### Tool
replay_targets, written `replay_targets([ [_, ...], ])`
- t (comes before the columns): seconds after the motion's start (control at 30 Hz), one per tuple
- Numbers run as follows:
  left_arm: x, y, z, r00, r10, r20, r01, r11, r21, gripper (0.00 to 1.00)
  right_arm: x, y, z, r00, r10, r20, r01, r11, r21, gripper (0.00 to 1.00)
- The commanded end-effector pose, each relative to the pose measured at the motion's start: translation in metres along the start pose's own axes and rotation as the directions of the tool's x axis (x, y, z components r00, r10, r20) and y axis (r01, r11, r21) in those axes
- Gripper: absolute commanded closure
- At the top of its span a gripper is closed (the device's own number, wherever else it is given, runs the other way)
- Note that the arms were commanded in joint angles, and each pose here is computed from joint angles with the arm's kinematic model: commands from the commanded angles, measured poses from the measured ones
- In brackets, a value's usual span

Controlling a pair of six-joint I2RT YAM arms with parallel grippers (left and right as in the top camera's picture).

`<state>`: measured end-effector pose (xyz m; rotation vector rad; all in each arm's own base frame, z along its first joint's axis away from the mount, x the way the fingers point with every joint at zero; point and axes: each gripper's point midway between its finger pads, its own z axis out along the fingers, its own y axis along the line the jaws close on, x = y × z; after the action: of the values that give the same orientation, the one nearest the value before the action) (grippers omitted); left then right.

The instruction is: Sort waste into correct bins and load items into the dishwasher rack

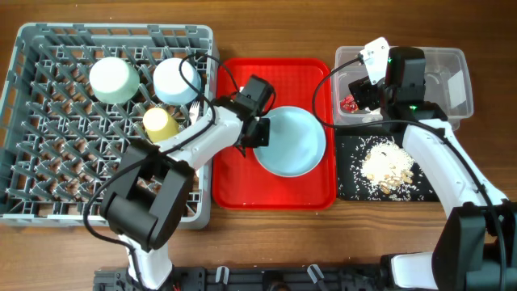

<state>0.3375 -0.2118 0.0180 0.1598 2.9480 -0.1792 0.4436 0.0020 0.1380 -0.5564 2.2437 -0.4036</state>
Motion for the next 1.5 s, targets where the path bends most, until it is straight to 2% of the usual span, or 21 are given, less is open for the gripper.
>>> replay_targets([
  [0.0,-0.058,0.020,-0.112,0.967,0.014,0.254,0.017,0.993,-0.119,0.96,-0.004,-0.002,0.002,1.000,-0.002,0.006,0.002,1.000,0.001,0.00],
  [0.1,-0.064,0.049,-0.226,0.896,0.015,0.444,0.095,0.970,-0.225,0.96,-0.004,-0.002,0.002,1.000,-0.002,0.007,0.002,1.000,0.001,0.00],
  [0.2,-0.051,0.082,-0.302,0.793,0.009,0.610,0.207,0.936,-0.283,0.96,-0.004,-0.002,0.002,1.000,-0.002,0.006,0.002,1.000,0.001,0.00],
  [0.23,-0.041,0.101,-0.328,0.753,0.016,0.657,0.267,0.906,-0.328,0.96,-0.004,-0.002,0.002,1.000,-0.002,0.006,0.002,1.000,0.001,0.00],
  [0.3,-0.015,0.140,-0.365,0.715,0.043,0.698,0.371,0.823,-0.431,0.96,-0.004,-0.002,0.002,1.000,-0.002,0.007,0.002,1.000,0.001,0.00],
  [0.43,0.023,0.195,-0.388,0.773,0.103,0.626,0.446,0.615,-0.651,0.96,-0.004,-0.002,0.002,1.000,-0.002,0.007,0.002,1.000,0.001,0.00],
  [0.47,0.026,0.203,-0.390,0.784,0.111,0.611,0.453,0.570,-0.685,0.96,-0.004,-0.002,0.002,1.000,-0.002,0.006,0.002,1.000,0.001,0.00],
  [0.53,0.027,0.222,-0.393,0.807,0.131,0.576,0.474,0.437,-0.764,0.96,-0.004,-0.002,0.002,1.000,-0.002,0.006,0.002,1.000,0.001,0.00],
  [0.63,0.019,0.241,-0.387,0.856,0.130,0.500,0.447,0.301,-0.843,0.96,-0.004,-0.002,0.002,1.000,-0.002,0.006,0.002,1.000,0.001,0.00],
  [0.7,0.010,0.248,-0.376,0.888,0.123,0.443,0.404,0.252,-0.879,0.96,-0.004,-0.002,0.002,1.000,-0.002,0.006,0.002,1.000,0.001,0.00],
  [0.8,-0.014,0.258,-0.359,0.894,0.114,0.433,0.409,0.182,-0.894,0.96,-0.004,-0.002,0.002,1.000,-0.002,0.007,0.002,1.000,0.001,0.00],
  [0.9,-0.040,0.264,-0.329,0.936,0.115,0.333,0.314,0.158,-0.936,0.96,-0.004,-0.002,0.002,1.000,-0.002,0.006,0.002,1.000,0.001,0.00],
  [1.07,-0.070,0.262,-0.277,0.973,0.134,0.190,0.169,0.149,-0.974,0.96,-0.004,-0.002,0.002,1.000,-0.002,0.006,0.002,1.000,0.001,0.00],
  [1.17,-0.079,0.260,-0.257,0.979,0.143,0.144,0.112,0.210,-0.971,0.96,-0.004,-0.002,0.002,1.000,-0.002,0.006,0.002,1.000,0.001,0.00],
  [1.3,-0.081,0.262,-0.253,0.979,0.140,0.147,0.113,0.226,-0.968,0.96,-0.004,-0.002,0.002,1.000,-0.002,0.006,0.002,1.000,0.001,0.00],
  [1.47,-0.083,0.250,-0.216,0.983,0.144,0.116,0.042,0.438,-0.898,0.96,-0.004,-0.002,0.002,1.000,-0.002,0.006,0.002,1.000,0.001,0.00],
])
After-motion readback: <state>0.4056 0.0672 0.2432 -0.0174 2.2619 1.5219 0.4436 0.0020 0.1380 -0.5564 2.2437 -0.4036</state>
